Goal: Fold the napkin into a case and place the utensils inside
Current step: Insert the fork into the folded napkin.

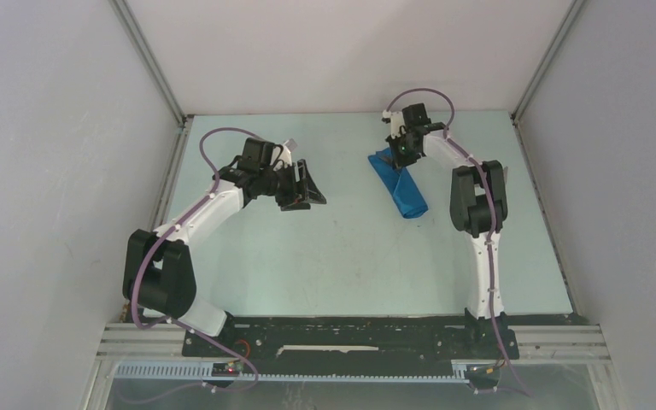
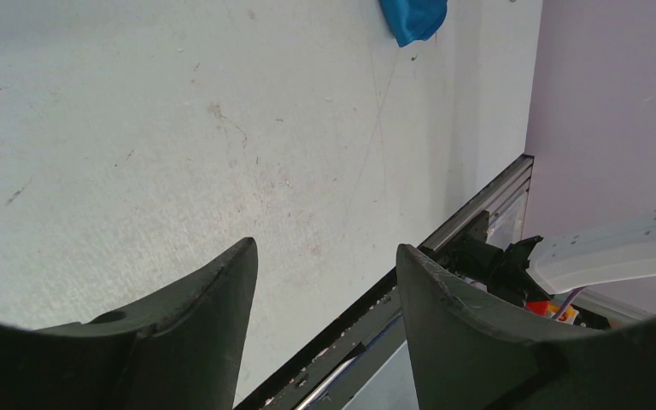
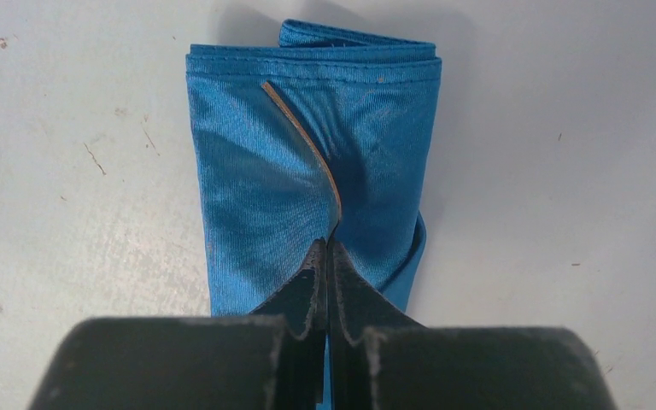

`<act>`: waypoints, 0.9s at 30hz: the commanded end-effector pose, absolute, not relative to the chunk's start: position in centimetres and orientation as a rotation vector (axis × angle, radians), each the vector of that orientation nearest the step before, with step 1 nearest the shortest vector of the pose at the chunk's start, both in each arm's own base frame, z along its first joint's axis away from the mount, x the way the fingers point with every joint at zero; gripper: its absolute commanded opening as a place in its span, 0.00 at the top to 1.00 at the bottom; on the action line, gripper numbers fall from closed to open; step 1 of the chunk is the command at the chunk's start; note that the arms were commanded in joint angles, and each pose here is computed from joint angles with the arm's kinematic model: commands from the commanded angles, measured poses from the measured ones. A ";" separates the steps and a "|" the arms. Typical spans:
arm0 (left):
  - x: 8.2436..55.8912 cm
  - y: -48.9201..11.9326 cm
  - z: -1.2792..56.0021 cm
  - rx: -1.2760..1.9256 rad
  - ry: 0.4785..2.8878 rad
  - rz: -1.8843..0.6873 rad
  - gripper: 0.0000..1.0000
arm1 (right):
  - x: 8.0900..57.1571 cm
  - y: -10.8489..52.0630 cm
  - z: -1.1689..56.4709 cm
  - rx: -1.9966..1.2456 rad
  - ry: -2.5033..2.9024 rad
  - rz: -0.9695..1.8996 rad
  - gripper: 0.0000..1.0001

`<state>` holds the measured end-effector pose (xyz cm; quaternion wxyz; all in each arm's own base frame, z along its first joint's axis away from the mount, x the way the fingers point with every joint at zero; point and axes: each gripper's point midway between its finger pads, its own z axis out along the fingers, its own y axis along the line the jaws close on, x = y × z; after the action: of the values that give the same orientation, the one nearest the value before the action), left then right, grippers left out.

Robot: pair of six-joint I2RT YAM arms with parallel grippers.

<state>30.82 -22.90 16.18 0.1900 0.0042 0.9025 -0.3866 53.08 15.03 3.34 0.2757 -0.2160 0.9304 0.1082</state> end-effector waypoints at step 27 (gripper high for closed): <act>31.0 -23.8 18.2 0.053 2.461 -1.161 0.34 | 52.3 13.6 11.0 -0.456 2.392 0.168 0.49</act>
<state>31.06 -23.14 16.52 0.1954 0.0061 0.8981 -0.3939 52.26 13.56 3.80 0.2856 -0.1783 0.9377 0.0862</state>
